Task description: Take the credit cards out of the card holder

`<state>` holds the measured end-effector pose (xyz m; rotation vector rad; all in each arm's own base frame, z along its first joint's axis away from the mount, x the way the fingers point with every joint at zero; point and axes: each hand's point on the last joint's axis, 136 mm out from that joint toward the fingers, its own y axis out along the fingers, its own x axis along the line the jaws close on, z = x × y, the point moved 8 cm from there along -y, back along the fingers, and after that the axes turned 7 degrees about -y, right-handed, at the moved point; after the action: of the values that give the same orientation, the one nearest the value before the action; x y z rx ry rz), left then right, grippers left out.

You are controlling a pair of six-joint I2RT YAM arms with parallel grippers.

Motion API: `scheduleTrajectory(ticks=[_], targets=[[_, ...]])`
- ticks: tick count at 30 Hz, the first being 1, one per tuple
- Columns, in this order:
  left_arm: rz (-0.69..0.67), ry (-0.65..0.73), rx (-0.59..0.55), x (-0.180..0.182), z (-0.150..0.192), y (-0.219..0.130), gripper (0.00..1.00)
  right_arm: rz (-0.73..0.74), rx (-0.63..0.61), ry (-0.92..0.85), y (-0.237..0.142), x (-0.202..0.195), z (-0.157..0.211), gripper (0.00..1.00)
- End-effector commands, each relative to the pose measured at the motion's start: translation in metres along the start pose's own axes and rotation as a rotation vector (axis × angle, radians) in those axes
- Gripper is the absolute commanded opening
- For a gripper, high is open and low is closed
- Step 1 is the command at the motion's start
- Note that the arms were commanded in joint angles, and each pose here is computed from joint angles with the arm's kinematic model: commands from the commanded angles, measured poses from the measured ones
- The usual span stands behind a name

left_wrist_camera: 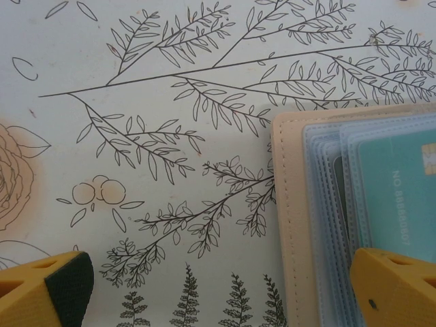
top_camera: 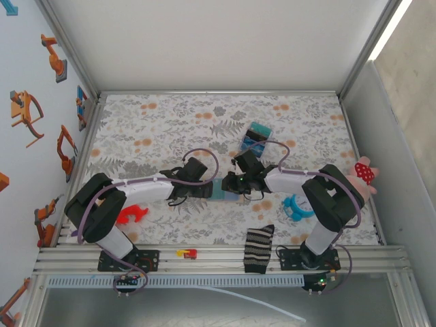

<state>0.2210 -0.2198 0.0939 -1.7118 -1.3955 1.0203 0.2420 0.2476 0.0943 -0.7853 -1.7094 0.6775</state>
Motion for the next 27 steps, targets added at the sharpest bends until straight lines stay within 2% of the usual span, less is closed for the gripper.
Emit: scheduleTrajectory(ticks=[1,7,15,22,27], targets=[[-0.015,0.000,0.036,-0.001,0.003,0.001,0.97,-0.024,-0.007,-0.003,0.003,0.007,-0.004,0.16],[-0.020,0.000,0.040,0.001,0.004,0.001,0.97,-0.005,0.003,0.008,0.006,0.002,-0.001,0.16],[-0.027,0.001,0.043,0.002,0.005,0.000,0.97,-0.067,0.005,0.030,0.014,0.002,0.000,0.16],[-0.028,0.009,0.052,0.001,0.007,0.002,0.97,-0.111,-0.011,0.033,0.014,0.005,0.000,0.08],[-0.032,0.009,0.051,0.002,0.007,0.002,0.97,-0.086,-0.030,0.032,0.010,0.003,0.000,0.03]])
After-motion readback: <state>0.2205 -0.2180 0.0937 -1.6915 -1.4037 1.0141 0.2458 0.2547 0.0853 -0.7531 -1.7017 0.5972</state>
